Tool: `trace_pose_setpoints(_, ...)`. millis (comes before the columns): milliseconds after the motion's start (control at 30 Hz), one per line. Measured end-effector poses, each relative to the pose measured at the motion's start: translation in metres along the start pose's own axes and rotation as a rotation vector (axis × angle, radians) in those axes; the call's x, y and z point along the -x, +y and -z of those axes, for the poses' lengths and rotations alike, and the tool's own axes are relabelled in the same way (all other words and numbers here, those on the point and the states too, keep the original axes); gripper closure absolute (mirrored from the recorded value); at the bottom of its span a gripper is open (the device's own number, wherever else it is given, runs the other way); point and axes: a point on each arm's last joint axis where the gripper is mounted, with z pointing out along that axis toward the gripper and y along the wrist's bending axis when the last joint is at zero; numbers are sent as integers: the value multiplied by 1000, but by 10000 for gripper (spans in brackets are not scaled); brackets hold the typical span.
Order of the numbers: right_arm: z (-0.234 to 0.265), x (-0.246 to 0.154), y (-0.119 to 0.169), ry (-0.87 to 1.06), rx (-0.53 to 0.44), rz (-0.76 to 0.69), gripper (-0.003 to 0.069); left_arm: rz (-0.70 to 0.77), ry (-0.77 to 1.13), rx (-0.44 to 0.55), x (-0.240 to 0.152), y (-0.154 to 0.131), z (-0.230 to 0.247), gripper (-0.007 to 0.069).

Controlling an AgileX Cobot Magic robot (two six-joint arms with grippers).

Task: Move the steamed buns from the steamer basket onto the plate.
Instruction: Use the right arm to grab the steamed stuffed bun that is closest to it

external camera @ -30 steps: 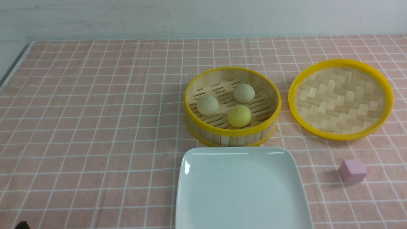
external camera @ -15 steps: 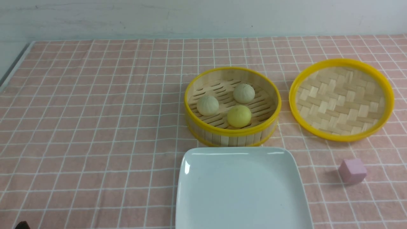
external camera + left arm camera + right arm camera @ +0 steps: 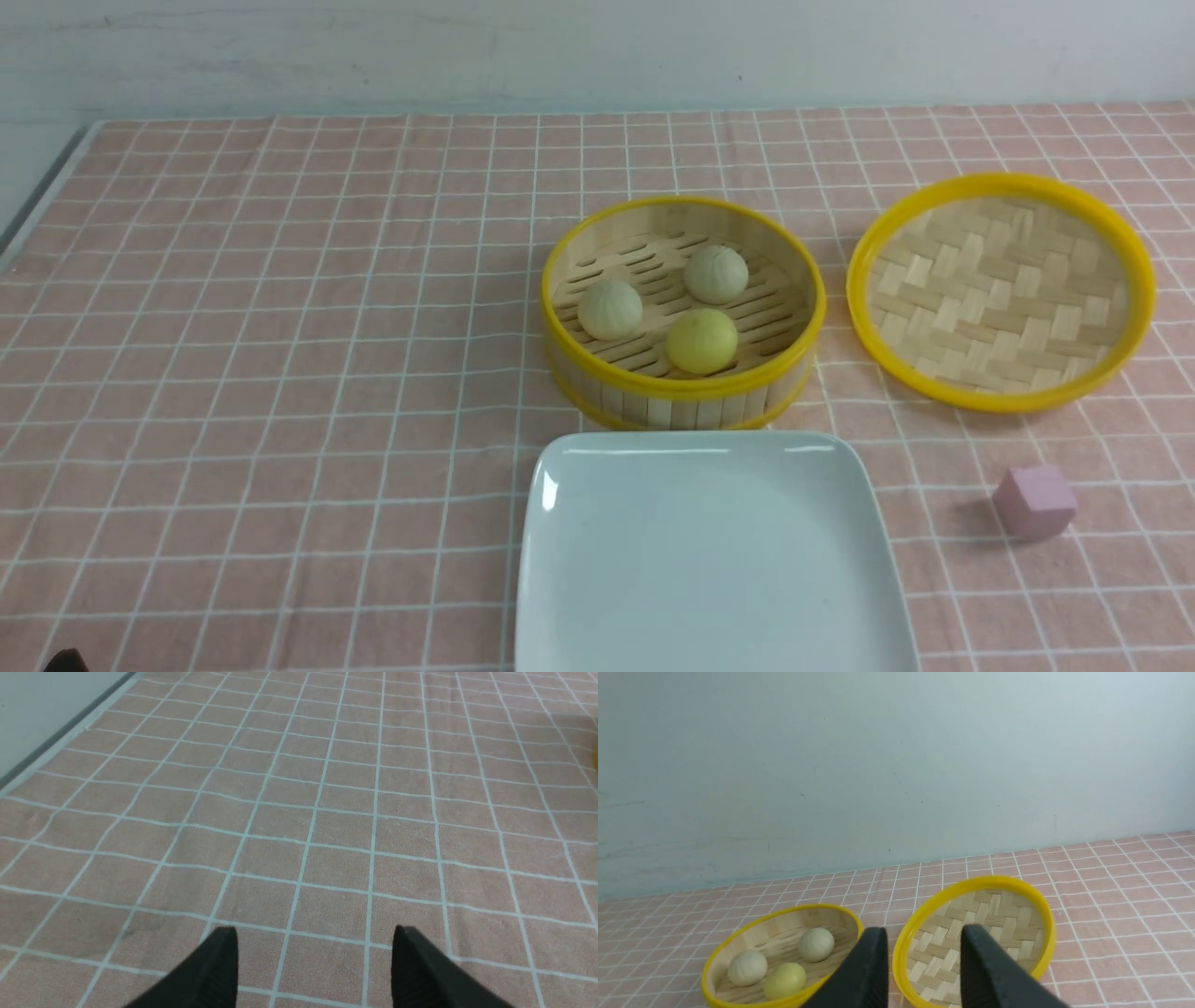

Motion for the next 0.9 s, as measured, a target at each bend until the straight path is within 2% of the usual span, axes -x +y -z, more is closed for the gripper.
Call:
trace_pose_setpoints(367,0,0,1,-5,8,-10,419,-2,0,1,0,0,0,172)
trace_pose_setpoints(733,0,-1,1,7,10,-14,419,-66,0,26,0,2,0,172)
trace_pose_setpoints(800,0,-2,1,19,12,-18,419,-50,-5,19,0,2,0,172)
trace_pose_setpoints(900,0,-4,2,49,22,-34,419,83,-26,-31,2,-3,0,172)
